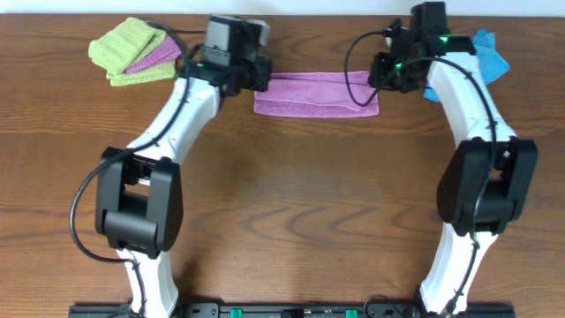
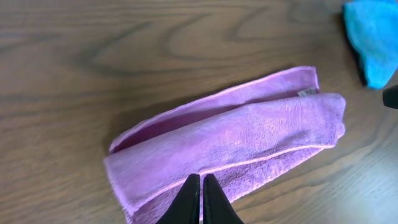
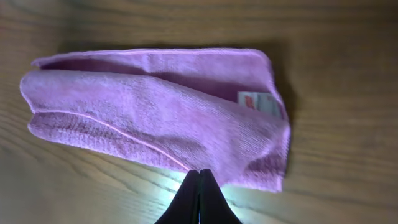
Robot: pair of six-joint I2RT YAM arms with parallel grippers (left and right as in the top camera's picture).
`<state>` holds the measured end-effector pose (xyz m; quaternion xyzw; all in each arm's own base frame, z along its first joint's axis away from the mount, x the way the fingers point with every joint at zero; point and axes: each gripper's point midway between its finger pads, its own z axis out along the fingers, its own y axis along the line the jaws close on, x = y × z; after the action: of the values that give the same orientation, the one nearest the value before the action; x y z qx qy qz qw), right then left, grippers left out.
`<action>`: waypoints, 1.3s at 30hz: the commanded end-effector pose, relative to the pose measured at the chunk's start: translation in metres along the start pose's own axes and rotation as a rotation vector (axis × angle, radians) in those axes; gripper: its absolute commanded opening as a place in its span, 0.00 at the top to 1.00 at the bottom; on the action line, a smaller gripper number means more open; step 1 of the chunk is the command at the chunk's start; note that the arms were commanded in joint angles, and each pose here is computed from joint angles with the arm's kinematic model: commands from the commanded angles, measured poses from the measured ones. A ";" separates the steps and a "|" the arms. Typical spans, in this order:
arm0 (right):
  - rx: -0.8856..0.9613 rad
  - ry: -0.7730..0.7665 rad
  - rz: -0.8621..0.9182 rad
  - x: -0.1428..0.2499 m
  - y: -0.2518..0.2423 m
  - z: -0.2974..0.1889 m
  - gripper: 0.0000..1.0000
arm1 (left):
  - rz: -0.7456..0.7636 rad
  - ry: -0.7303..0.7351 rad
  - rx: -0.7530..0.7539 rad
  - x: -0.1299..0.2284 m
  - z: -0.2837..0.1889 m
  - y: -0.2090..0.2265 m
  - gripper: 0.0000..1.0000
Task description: Fold the cloth
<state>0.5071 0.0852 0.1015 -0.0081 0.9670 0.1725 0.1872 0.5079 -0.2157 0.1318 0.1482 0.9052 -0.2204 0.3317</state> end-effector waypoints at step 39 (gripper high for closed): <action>0.208 0.076 -0.119 0.002 -0.016 0.036 0.48 | 0.097 0.126 -0.179 0.044 0.041 0.025 0.94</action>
<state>0.4989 0.0814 0.0259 -0.0466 0.9905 0.0600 0.1144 0.5081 -0.2057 0.0703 0.1670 0.9328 -0.1081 0.3006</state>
